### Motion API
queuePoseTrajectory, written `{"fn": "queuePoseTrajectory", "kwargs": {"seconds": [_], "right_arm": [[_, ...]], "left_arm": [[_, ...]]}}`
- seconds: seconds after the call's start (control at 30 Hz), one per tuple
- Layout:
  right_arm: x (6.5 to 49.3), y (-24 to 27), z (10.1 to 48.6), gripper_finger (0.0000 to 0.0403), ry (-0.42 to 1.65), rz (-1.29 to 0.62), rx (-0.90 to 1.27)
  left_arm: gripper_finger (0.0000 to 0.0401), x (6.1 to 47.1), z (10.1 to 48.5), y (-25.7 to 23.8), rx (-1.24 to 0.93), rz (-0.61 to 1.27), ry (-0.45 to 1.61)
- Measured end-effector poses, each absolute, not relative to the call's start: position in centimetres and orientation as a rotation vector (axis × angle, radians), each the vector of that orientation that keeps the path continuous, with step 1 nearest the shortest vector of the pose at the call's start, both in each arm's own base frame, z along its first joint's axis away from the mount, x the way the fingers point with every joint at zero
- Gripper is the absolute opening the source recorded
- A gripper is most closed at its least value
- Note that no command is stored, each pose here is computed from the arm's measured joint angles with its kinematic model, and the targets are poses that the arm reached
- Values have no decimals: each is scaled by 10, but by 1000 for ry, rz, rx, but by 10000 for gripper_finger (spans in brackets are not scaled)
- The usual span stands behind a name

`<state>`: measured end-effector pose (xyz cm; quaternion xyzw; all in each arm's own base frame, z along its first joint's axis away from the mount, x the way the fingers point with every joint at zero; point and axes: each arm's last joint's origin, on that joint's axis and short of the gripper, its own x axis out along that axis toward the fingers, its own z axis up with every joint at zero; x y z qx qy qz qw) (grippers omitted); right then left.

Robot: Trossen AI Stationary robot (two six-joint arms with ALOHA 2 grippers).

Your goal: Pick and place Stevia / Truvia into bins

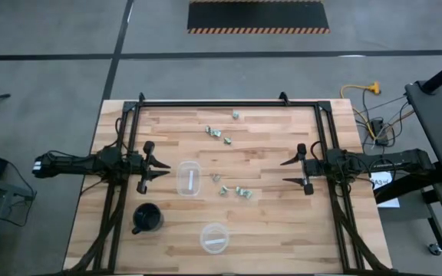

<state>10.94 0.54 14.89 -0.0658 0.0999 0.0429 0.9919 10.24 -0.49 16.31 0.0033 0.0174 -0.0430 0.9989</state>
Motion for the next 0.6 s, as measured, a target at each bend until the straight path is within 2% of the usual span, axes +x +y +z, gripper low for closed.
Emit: {"fn": "queuePoseTrajectory", "kwargs": {"seconds": [0.6], "right_arm": [[109,5,149,259,200,86,-132]], "left_arm": [[57,102,163,-5,7,-86,35]]}}
